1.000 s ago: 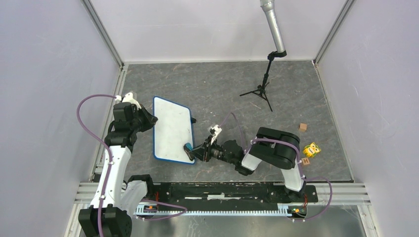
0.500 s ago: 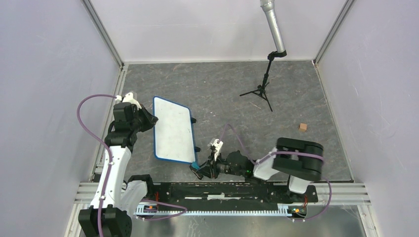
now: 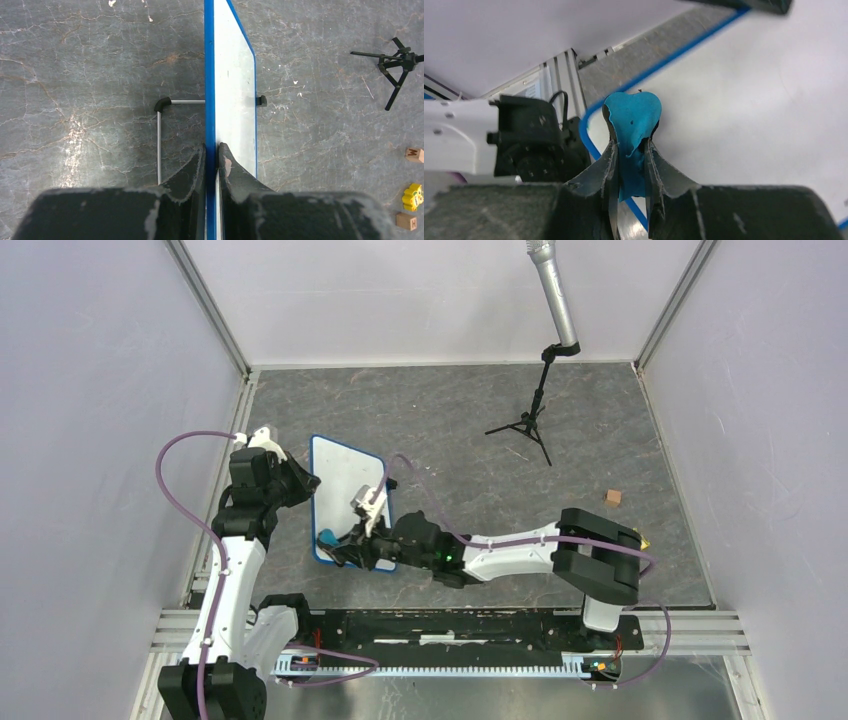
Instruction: Erase the whiteboard
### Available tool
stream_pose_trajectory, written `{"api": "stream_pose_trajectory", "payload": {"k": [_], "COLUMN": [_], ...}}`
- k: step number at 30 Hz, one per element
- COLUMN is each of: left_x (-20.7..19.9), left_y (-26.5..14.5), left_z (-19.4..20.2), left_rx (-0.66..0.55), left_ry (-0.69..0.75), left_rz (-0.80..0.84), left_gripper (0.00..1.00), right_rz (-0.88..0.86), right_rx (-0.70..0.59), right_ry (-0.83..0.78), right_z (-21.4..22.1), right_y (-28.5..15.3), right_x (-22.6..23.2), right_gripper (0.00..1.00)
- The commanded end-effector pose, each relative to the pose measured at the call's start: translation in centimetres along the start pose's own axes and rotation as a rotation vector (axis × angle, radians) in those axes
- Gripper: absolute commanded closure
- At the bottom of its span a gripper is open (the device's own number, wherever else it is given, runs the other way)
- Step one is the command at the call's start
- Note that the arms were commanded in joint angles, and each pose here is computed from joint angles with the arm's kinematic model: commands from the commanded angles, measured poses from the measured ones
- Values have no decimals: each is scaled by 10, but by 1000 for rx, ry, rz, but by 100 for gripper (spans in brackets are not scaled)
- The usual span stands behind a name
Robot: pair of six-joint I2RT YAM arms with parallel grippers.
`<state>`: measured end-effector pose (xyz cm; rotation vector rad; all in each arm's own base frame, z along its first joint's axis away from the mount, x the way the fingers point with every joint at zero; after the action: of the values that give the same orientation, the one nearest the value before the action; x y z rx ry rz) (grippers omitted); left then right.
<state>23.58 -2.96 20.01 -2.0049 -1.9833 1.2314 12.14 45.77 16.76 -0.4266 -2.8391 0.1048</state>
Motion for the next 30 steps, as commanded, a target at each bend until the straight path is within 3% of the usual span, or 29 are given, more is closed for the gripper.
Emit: {"api": "stream_pose_trajectory", "payload": {"k": [1,8,14,18,22,30], "left_x": [-4,-4,-3,-3,-4,-2], "left_y": [0,0,1,1,0,0], "left_z": [10,9,10,10,10,10], "left_rx": [52,51,53,55,50,49], "left_ry": [-7,-7,-9,-9,-8,-7], "left_rz": [28,28,25,26,26,17], "left_gripper": [98,98,98,98,98,98], "right_rz": [7,51,221,292,273,104], "right_rx": [28,114,263,317,278,128], "right_ry": [-115,-148,-126,-113,-147,-200], "right_z": [-11,17,86,106,83,14], "right_y": [25,21,-24,-45,-40,10], "right_x": [12,2,-37,-56,-48,9], "right_gripper": [96,95,96,96,96,95]}}
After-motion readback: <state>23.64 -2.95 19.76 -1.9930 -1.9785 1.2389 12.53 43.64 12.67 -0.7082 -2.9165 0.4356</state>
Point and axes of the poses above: each gripper's point midway between its finger pads, its own y axis out along the fingers, its own x axis along the line the jaws close on, z = x × y, the point moved 5 cm from there along -y, back along the fingers, and after that the axes turned 4 degrees about -y, right-handed, at the moved point
